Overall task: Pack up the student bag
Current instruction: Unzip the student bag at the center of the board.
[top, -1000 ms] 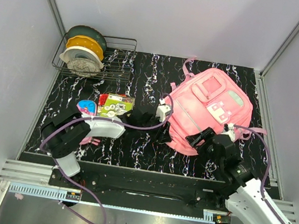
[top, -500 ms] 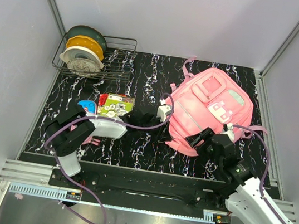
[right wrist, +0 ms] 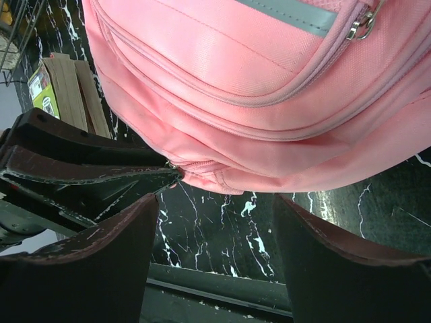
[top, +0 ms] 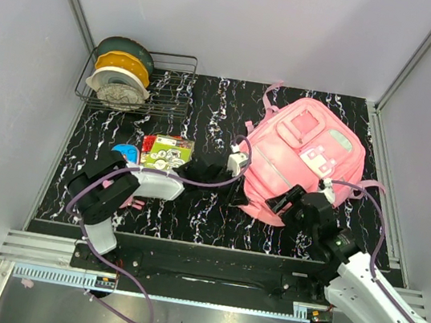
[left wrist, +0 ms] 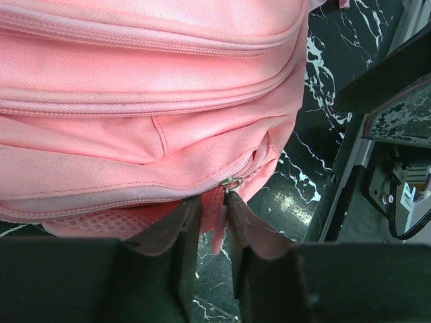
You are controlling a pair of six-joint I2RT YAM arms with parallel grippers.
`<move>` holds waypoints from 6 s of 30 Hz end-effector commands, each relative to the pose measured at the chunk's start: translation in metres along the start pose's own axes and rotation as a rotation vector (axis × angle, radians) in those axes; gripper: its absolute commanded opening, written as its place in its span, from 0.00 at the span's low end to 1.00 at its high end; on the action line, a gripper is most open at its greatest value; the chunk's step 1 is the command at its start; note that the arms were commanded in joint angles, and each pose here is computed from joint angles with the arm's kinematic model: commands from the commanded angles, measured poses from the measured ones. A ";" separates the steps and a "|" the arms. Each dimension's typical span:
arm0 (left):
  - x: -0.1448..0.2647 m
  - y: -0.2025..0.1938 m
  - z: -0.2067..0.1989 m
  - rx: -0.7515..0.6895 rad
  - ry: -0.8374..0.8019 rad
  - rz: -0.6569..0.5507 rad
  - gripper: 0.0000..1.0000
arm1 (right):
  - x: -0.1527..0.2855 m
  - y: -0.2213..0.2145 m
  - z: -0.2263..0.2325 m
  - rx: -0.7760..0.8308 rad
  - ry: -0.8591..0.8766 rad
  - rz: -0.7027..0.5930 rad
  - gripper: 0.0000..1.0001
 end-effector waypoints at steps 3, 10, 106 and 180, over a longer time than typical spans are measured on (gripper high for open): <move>-0.007 -0.005 -0.006 -0.015 -0.026 0.019 0.17 | -0.003 0.004 0.003 0.006 0.017 -0.026 0.75; -0.003 -0.003 -0.011 -0.033 -0.029 0.025 0.00 | -0.011 -0.004 0.008 -0.042 0.034 0.023 0.73; 0.022 0.048 -0.059 -0.211 0.173 -0.094 0.00 | 0.018 0.030 0.024 -0.321 0.241 -0.004 0.86; 0.071 0.111 0.040 -0.185 0.555 -0.215 0.00 | 0.045 0.067 -0.009 -0.141 0.015 -0.275 0.00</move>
Point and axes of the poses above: each gripper's point midway between its finger pads, its own x axis back along the fingers, its own z axis along the line the jaws close on, y = z × x, the point moved 3 cm from there along x, back along the fingers, and after that the axes turned 13 degrees about x, right-handed, at the moved point
